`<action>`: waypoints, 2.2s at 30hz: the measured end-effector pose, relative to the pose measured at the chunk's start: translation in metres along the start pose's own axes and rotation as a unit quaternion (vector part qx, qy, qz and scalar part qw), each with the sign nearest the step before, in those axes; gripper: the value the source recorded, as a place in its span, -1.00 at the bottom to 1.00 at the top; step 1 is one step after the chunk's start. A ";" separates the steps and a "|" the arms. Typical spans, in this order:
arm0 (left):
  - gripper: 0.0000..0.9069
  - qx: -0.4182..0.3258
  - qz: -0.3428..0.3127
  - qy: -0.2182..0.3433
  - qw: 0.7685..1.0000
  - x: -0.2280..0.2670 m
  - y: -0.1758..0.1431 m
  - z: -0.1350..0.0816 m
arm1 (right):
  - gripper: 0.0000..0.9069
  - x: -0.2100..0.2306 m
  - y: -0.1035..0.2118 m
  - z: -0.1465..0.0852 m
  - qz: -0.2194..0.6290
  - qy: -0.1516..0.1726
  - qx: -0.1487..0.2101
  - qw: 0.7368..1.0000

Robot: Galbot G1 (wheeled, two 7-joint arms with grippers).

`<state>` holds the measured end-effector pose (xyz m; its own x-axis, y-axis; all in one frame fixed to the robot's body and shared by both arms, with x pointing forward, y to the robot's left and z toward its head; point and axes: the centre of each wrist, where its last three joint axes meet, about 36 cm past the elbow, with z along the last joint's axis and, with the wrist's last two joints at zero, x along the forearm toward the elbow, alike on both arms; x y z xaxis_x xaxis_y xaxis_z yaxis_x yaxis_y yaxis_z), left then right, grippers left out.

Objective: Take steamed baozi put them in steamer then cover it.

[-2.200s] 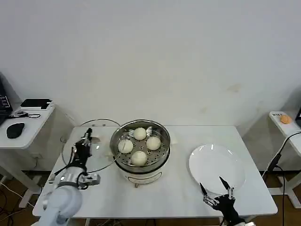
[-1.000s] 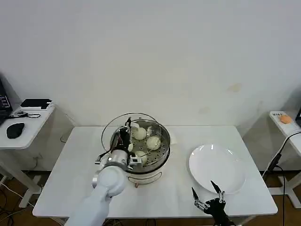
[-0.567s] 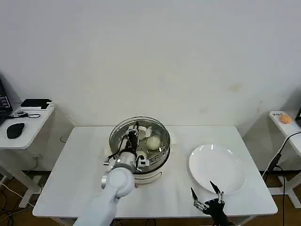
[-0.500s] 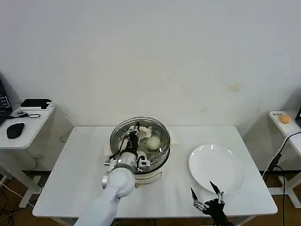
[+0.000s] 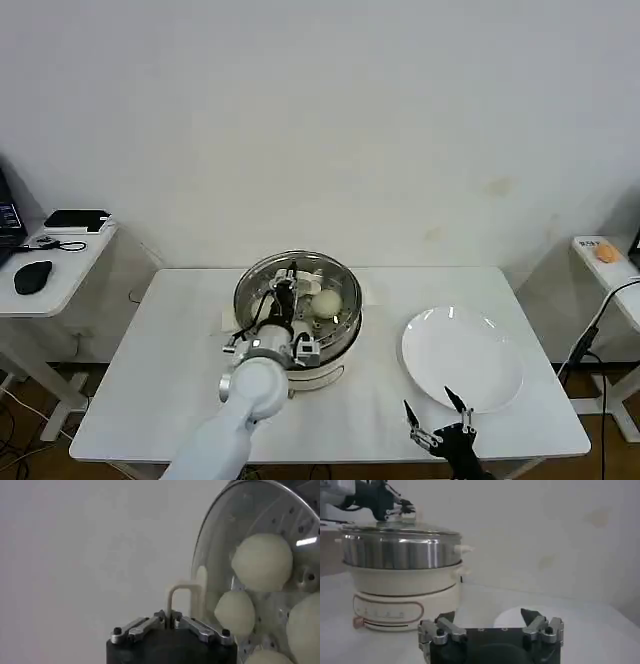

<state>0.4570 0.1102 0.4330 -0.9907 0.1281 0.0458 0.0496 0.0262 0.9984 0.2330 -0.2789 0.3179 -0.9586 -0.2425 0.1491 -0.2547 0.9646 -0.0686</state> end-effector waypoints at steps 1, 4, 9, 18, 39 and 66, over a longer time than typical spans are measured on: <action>-1.00 0.001 0.000 -0.001 1.000 0.001 0.000 -0.001 | 1.00 0.000 0.000 0.000 0.000 0.000 0.000 1.000; -1.00 0.002 0.001 -0.003 1.000 0.001 0.000 -0.003 | 1.00 -0.001 0.000 0.000 0.000 0.000 0.000 1.000; -1.00 0.000 0.001 -0.003 1.000 0.002 -0.001 -0.005 | 1.00 -0.001 0.000 0.001 0.000 0.001 -0.001 1.000; -1.00 -0.003 0.002 0.000 1.000 -0.001 -0.003 -0.002 | 1.00 -0.001 0.001 0.002 -0.001 0.001 -0.002 1.000; 1.00 -0.001 0.010 -0.001 1.000 0.003 -0.003 -0.001 | 1.00 -0.002 0.005 0.003 -0.007 0.001 -0.004 1.000; 1.00 0.018 -0.019 -0.021 0.999 0.061 0.016 0.032 | 1.00 -0.002 0.003 0.005 -0.009 0.004 -0.003 1.000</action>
<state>0.4019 0.1496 0.4511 -0.9859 0.1671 0.0060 0.0174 0.0670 0.9976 0.2333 -0.2757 0.3125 -0.9529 -0.2590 0.1578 -0.2709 0.9608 -0.0591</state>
